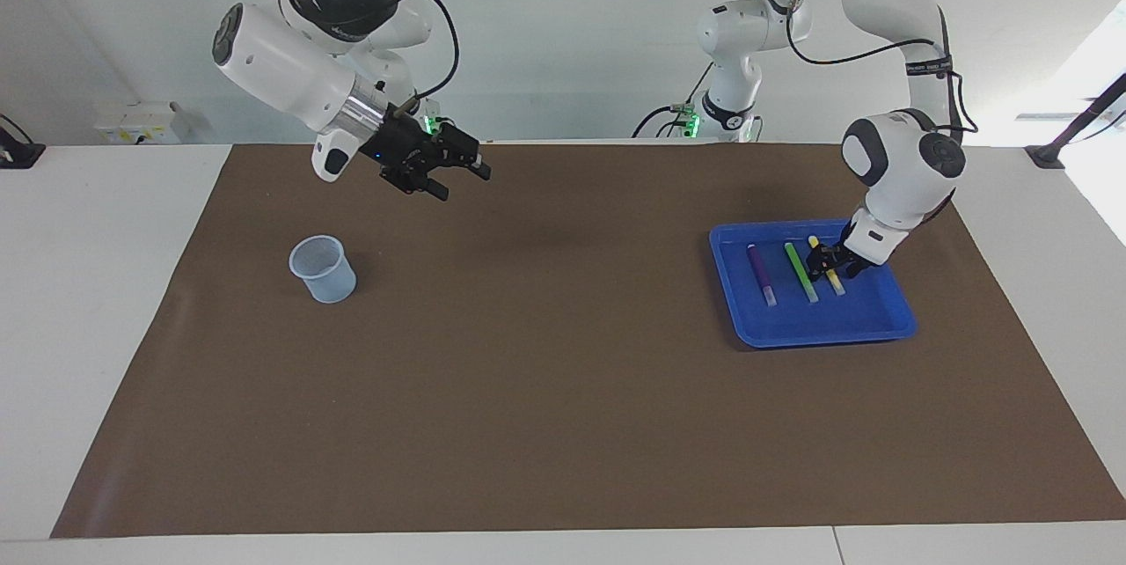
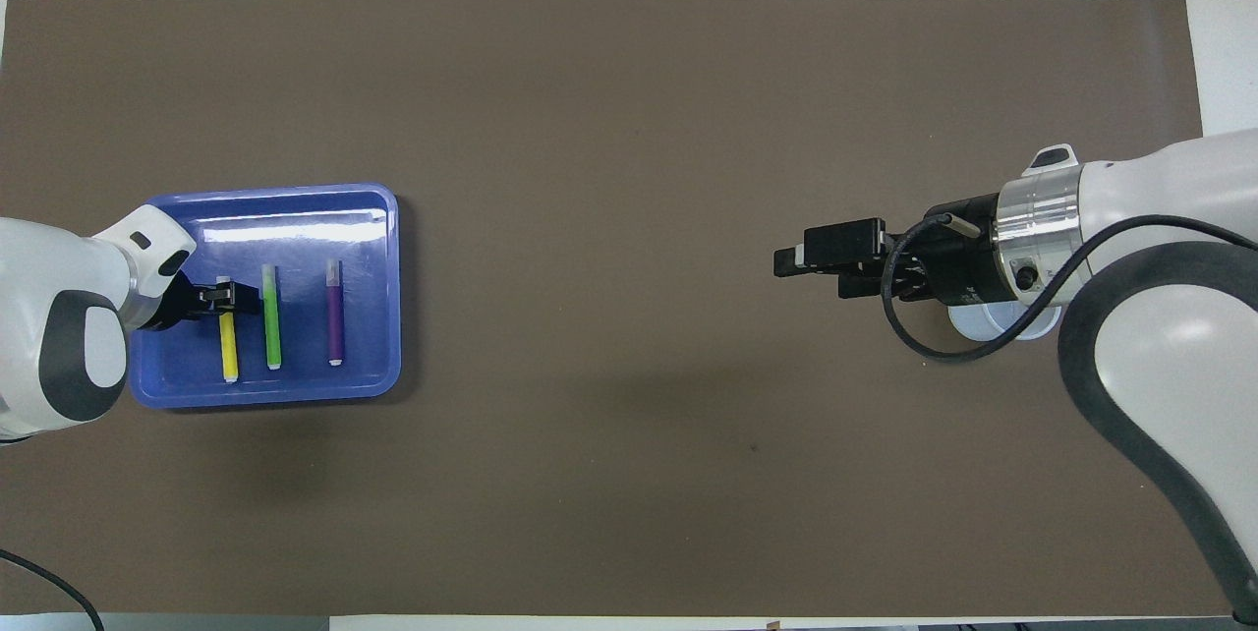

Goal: Transfer and insert pens with both arms
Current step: 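Grasp the yellow pen with the left gripper while the right gripper advances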

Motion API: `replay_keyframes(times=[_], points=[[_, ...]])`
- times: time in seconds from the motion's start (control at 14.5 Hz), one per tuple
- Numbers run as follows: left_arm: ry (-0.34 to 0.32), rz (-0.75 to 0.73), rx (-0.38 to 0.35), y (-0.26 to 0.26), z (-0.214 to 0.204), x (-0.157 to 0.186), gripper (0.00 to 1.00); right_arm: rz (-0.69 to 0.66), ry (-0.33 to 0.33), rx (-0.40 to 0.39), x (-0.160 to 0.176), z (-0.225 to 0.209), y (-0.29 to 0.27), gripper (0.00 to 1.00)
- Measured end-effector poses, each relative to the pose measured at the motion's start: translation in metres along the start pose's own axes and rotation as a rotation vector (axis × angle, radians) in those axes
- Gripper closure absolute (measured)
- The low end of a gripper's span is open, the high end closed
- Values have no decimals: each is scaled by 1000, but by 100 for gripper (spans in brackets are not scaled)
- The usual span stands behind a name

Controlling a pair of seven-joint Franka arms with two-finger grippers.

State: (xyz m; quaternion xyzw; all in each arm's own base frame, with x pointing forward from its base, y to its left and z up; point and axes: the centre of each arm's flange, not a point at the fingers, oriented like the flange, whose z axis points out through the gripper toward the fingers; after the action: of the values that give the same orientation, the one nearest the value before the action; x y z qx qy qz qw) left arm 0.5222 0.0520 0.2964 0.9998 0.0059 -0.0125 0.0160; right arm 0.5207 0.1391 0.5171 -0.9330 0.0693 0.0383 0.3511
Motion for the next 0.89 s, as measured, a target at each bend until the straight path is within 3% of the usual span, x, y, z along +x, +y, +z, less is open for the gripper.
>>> replay_keyframes(times=[0.21,0.41,0.55,0.62,0.89], points=[[0,0,0,0,0,0,30,28,40,65,6,17,-6,0],[8,0,3,-1,-4,2,66,59,74,106,15,28,-6,0],[9,-1,4,-2,-4,2,71,61,94,119,15,35,-11,0],[9,-2,5,-3,-4,2,83,61,100,125,14,41,-15,0],[9,-3,5,-3,-5,2,83,107,92,201,12,51,-17,0]])
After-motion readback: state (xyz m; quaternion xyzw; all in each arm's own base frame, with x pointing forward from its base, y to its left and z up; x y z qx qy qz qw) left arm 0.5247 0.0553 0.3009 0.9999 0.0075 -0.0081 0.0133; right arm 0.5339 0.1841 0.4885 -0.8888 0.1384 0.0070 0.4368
